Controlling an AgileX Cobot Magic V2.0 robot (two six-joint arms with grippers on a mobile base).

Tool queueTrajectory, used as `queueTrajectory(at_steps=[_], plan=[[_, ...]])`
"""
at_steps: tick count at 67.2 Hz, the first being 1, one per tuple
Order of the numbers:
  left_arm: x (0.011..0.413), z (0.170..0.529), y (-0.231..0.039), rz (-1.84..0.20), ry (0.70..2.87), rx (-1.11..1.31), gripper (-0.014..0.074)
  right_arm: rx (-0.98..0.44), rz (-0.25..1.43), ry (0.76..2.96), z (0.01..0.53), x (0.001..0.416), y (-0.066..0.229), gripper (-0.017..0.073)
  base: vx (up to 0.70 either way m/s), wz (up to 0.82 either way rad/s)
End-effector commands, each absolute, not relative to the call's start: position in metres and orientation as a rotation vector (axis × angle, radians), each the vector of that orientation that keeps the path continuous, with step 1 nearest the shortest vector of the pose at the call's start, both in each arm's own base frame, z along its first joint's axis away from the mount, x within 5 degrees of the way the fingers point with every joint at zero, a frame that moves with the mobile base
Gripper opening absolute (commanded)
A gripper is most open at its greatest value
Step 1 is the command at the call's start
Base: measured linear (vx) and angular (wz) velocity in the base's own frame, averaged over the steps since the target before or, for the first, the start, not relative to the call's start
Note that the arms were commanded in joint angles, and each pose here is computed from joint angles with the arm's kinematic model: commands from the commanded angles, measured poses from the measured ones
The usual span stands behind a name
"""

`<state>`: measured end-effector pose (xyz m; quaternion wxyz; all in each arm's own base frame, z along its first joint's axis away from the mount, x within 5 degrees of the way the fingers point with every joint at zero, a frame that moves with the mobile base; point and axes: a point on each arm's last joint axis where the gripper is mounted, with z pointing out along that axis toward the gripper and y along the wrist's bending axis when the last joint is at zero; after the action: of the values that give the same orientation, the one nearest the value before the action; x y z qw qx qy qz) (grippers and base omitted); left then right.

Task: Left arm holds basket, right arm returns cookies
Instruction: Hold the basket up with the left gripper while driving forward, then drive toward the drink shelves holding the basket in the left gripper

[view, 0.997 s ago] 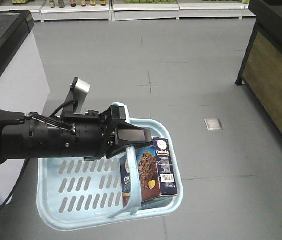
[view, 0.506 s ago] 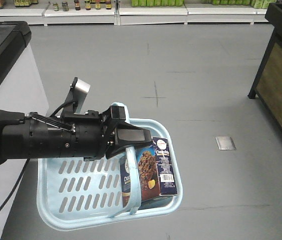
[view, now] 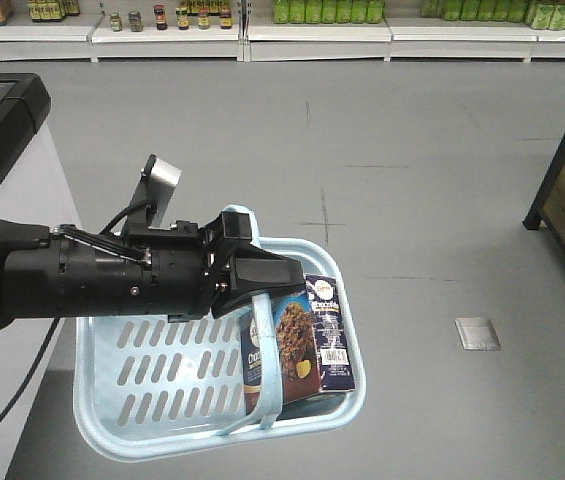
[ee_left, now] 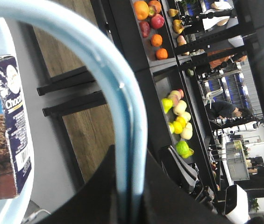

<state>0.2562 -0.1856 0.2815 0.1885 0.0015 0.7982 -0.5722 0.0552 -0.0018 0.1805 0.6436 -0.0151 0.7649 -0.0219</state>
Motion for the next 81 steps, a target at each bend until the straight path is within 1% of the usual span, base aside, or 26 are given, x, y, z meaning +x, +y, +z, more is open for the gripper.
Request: queueTrajectory(at_steps=[1,81], plan=[[0.2505,0.312,-0.1871,-1.742,2.105,0.007,-0.0003,-0.045,-0.056,1.675,0.1835,0.056,-0.0013,0.0004,0.38,0.01],[0.2505,0.312,-0.1871,-1.742,2.105,0.006,-0.0003,-0.045,-0.056,1.675,0.1835,0.056,-0.0013,0.0004,0.41,0.0]])
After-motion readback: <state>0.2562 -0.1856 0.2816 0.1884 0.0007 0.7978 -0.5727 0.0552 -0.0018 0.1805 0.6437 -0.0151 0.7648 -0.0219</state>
